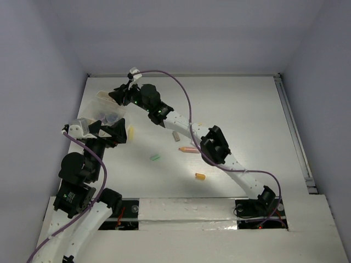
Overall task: Sort the stationery into containers
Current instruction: Place the stationery in the storage box.
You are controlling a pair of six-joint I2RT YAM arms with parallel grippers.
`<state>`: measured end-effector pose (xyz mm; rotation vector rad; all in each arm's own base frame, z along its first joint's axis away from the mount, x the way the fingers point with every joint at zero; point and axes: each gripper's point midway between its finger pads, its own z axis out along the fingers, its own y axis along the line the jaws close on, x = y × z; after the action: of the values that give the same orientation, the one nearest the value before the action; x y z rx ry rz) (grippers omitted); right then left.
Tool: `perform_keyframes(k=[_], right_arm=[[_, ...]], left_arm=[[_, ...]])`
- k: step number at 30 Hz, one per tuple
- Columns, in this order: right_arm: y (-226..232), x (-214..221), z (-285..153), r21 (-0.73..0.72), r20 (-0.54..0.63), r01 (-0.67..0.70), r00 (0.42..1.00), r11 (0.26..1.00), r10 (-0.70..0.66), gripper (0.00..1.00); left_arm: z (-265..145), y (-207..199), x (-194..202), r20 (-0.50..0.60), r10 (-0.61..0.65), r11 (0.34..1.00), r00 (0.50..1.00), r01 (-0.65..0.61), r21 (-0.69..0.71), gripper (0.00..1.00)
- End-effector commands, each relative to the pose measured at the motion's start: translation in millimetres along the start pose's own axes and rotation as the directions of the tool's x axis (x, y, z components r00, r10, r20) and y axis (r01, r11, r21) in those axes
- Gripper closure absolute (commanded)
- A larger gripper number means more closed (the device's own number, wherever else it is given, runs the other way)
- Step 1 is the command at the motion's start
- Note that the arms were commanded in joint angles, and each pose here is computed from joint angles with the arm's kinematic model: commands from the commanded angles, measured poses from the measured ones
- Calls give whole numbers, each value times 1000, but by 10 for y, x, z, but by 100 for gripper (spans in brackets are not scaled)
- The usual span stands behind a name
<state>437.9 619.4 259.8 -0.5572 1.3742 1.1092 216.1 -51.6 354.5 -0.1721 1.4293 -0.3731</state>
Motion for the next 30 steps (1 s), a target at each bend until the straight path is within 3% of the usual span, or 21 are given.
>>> perform_keyframes(k=[1,30], right_arm=[[38,-482,47,-27,170,20,985,999,-15,67],[-404,141,66,52,157,-99,983,994,90,62]], left_arm=[[32,-41,-76,35,-17,1000,999,16,14,1],[26,-51,-69,33,-17,1000,999,16,22,1]])
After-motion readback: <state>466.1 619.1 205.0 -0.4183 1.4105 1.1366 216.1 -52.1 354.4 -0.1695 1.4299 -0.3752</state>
